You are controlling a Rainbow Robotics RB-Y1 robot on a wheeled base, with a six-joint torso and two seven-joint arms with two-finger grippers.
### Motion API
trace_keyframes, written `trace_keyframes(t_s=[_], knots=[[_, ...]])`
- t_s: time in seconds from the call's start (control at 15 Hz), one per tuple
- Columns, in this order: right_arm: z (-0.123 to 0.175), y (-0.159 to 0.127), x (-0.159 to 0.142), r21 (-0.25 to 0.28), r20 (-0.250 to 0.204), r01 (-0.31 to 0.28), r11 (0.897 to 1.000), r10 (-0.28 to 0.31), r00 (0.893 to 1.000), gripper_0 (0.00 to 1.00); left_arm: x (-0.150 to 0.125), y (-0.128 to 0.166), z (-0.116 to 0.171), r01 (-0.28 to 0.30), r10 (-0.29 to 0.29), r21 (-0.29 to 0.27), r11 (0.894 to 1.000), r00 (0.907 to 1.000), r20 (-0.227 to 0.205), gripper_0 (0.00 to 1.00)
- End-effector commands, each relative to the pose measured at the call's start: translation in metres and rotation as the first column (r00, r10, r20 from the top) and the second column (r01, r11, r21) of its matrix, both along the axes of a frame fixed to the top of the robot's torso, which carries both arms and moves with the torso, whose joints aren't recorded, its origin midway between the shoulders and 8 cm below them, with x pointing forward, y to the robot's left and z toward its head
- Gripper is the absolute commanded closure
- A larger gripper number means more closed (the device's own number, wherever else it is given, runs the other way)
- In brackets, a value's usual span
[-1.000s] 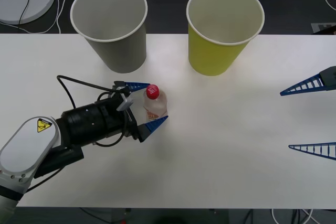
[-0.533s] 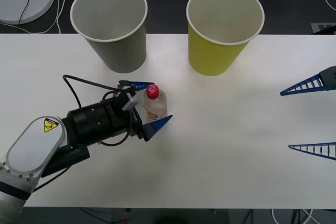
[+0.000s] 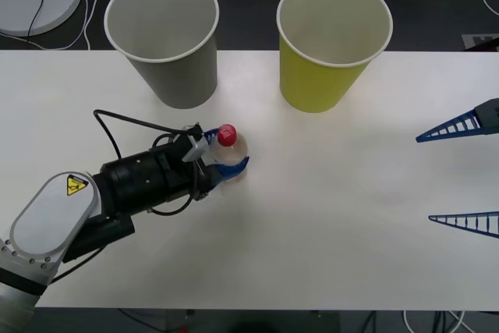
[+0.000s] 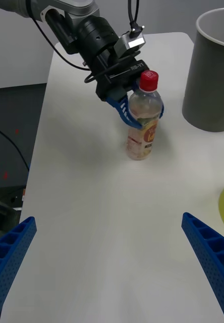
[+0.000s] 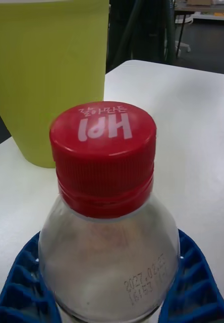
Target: Put the can into the green bin and the plastic bottle into the gray bin
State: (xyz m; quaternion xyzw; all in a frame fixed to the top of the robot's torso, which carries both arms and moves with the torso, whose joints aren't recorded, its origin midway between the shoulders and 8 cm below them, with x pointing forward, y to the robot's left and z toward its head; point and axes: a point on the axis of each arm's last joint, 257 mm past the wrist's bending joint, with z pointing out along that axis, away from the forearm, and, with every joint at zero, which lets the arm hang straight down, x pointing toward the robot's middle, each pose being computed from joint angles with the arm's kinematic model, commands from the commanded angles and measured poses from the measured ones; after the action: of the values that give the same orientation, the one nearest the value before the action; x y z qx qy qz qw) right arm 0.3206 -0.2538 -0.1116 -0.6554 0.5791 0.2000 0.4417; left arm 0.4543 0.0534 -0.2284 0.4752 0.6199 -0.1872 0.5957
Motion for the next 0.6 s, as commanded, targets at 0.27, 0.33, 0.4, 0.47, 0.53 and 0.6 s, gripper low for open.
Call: trace_keyframes(t_s=[0.27, 0.33, 0.4, 0.47, 0.53, 0.6], knots=[[0.000, 0.000, 0.000, 0.000, 0.000, 0.000, 1.000, 0.000, 1.000, 0.00, 0.002, -0.001, 0.004, -0.001, 0.001, -0.010, 1.000, 1.0000, -0.006, 1.00], [0.000, 0.000, 0.000, 0.000, 0.000, 0.000, 1.000, 0.000, 1.000, 0.00, 0.002, -0.001, 0.006, -0.001, 0.001, -0.013, 1.000, 1.0000, -0.007, 1.00], [0.000, 0.000, 0.000, 0.000, 0.000, 0.000, 1.000, 0.000, 1.000, 0.00, 0.002, 0.000, 0.007, 0.000, 0.000, -0.016, 1.000, 1.0000, -0.009, 1.00], [0.000, 0.000, 0.000, 0.000, 0.000, 0.000, 1.000, 0.000, 1.000, 0.00, 0.001, 0.002, 0.009, 0.001, -0.001, -0.018, 1.000, 0.9999, -0.011, 1.00], [0.000, 0.000, 0.000, 0.000, 0.000, 0.000, 1.000, 0.000, 1.000, 0.00, 0.000, 0.004, 0.011, 0.002, -0.002, -0.013, 1.000, 0.9999, -0.013, 1.00], [0.000, 0.000, 0.000, 0.000, 0.000, 0.000, 1.000, 0.000, 1.000, 0.00, 0.000, 0.006, 0.013, 0.003, -0.003, -0.012, 1.000, 0.9999, -0.014, 1.00]])
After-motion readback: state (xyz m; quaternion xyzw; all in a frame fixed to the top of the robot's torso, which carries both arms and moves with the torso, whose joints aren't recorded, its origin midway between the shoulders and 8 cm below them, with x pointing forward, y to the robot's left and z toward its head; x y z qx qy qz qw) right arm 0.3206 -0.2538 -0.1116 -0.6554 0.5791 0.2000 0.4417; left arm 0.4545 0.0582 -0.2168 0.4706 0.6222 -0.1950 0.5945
